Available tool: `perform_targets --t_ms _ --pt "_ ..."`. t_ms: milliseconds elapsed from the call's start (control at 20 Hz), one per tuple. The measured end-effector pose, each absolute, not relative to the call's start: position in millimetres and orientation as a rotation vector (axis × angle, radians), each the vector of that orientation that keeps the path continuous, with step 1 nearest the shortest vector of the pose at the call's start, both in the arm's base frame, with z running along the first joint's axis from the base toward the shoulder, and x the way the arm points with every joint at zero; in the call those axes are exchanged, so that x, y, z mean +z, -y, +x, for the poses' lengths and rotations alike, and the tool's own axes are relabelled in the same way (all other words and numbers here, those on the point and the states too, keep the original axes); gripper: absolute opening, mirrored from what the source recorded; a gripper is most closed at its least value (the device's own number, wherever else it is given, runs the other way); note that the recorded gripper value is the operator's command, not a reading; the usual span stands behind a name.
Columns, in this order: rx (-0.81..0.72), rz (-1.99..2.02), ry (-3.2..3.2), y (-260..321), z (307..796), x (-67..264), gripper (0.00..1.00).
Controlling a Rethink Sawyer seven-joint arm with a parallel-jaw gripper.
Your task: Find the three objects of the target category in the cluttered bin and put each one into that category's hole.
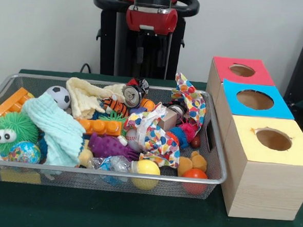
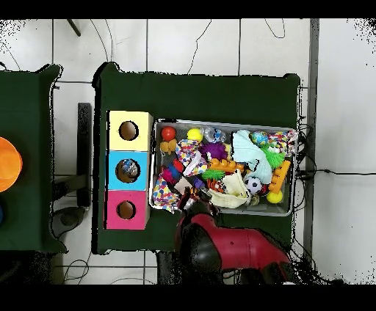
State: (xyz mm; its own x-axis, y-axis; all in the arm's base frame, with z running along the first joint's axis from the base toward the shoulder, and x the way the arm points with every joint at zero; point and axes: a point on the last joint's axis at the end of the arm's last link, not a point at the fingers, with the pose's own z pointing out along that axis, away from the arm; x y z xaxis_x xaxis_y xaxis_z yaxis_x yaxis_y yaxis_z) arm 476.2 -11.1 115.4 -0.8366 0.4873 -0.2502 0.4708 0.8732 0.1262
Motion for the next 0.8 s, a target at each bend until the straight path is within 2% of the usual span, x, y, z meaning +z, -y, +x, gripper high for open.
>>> perform_targets --t_ms 800 --pt "0.082 0.545 -2.758 -10 500 111 1.0"
